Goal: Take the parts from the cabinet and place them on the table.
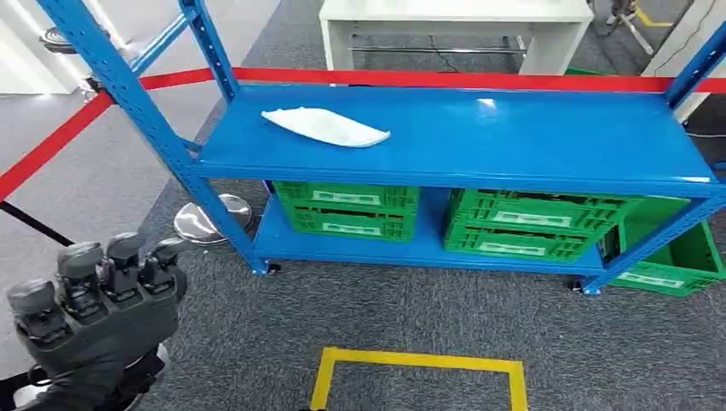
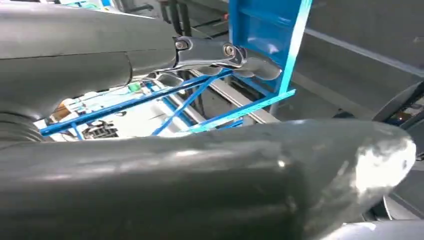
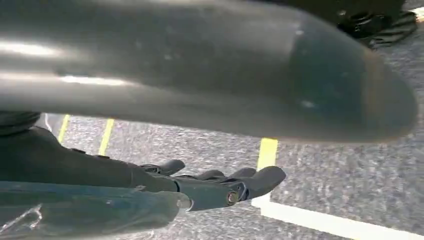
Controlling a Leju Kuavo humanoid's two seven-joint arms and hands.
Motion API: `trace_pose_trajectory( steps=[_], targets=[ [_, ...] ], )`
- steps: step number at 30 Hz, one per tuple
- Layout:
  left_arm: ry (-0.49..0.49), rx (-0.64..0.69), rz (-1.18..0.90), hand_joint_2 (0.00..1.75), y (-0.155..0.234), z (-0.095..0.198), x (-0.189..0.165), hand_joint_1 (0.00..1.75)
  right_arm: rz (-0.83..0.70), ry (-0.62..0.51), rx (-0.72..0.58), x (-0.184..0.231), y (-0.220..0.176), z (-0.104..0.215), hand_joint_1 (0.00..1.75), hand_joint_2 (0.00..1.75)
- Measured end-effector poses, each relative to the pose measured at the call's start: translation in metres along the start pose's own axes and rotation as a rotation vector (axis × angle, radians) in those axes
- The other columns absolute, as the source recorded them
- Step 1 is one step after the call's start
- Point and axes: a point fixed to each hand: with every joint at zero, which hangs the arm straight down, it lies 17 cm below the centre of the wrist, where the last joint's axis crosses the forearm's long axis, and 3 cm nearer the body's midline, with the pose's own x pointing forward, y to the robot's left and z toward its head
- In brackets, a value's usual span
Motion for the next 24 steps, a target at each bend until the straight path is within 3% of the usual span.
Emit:
trace_pose_trajectory(
  steps=[24],
  targets=[
    [-0.108, -0.001, 0.083, 0.0, -0.015, -0.016, 0.018, 0.0, -0.011, -0.025, -0.105, 0.002, -0.05, 0.001, 0.0, 0.0]
  ],
)
